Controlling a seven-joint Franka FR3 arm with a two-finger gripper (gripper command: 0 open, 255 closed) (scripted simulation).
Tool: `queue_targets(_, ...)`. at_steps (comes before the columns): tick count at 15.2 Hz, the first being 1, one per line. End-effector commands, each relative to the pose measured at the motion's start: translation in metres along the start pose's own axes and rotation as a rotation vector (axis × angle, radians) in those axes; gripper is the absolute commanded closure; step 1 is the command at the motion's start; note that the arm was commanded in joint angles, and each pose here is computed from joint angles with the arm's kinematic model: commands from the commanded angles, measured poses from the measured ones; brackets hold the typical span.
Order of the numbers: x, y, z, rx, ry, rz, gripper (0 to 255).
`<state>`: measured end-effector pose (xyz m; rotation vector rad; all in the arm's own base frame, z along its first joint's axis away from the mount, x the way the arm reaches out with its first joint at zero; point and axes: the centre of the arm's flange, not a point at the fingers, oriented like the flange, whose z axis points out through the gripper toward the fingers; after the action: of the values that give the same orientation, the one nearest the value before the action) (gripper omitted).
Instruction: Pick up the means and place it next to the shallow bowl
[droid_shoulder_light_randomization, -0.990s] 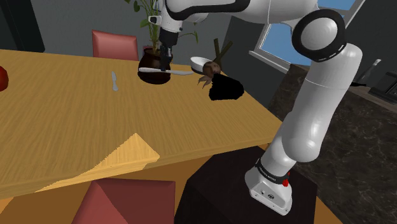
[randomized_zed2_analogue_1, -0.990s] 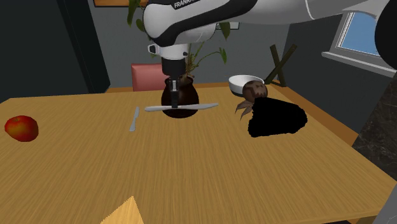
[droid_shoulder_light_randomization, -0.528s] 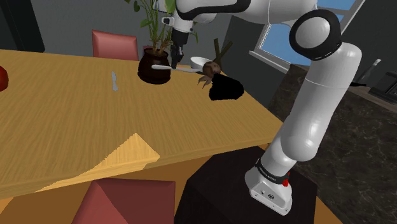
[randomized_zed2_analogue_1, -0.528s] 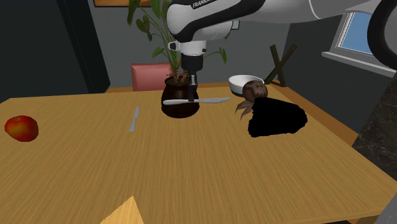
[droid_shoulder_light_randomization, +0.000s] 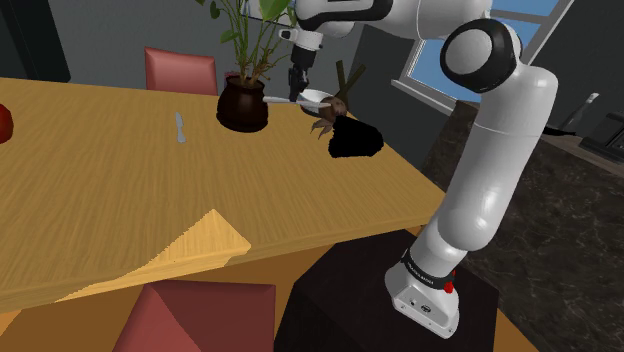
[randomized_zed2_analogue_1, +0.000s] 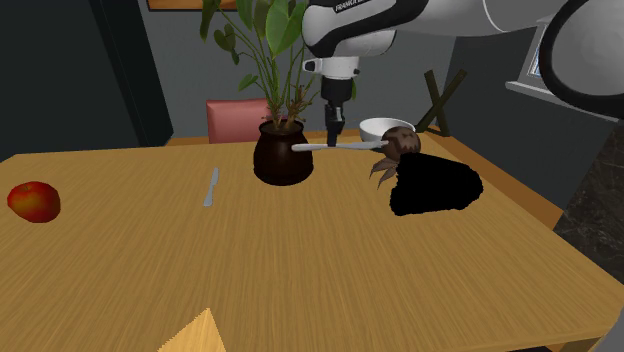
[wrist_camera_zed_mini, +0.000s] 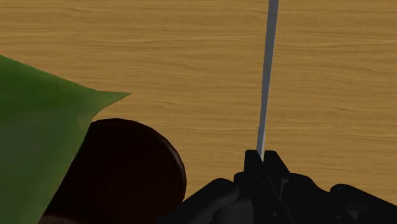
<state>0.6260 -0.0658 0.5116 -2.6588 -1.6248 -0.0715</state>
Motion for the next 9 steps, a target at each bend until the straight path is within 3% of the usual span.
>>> queue_targets(1,-0.021,0.016,-0.001,0.000,0.000,-0.002,255)
queue_targets(9,-0.108,0.075,-0.006,0.000,0.000,-0.002,255)
